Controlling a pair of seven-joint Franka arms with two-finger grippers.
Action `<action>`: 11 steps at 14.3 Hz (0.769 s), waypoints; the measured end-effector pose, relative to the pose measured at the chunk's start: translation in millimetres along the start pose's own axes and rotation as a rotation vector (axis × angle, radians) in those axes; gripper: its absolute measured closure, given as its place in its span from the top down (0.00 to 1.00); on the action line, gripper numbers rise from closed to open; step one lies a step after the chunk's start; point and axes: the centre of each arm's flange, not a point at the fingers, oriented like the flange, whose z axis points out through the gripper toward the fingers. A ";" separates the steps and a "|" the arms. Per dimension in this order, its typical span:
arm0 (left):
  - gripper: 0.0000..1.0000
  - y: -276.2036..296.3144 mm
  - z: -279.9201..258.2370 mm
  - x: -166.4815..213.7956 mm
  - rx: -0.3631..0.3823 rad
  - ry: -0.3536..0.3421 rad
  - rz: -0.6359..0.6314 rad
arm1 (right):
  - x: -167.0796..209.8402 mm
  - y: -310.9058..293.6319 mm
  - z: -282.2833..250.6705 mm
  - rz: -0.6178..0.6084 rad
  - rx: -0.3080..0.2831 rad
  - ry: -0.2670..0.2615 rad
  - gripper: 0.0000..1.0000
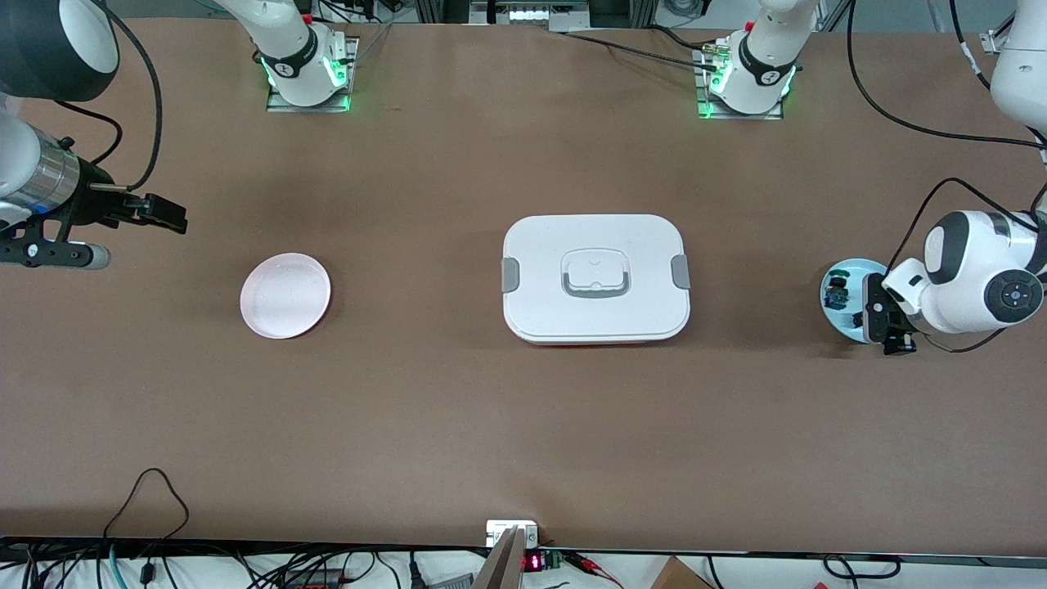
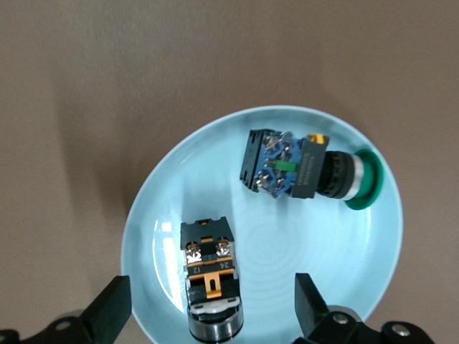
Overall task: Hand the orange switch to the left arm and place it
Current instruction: 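Set the switch on the blue plate while the right gripper returns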
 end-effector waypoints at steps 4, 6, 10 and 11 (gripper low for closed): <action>1.00 -1.6 -58.5 16.4 -0.010 -0.027 -0.019 | 0.6 0.5 4.6 -0.050 0.003 0.038 1.00; 1.00 1.9 -85.0 15.3 -0.060 -0.014 -0.138 | -0.7 0.5 6.6 -0.054 0.004 0.057 1.00; 1.00 9.3 -110.6 22.2 -0.187 0.003 -0.462 | -5.1 0.5 11.4 -0.056 0.006 0.070 1.00; 1.00 11.3 -115.4 28.0 -0.226 0.009 -0.556 | -6.9 0.6 11.4 -0.056 0.007 0.069 1.00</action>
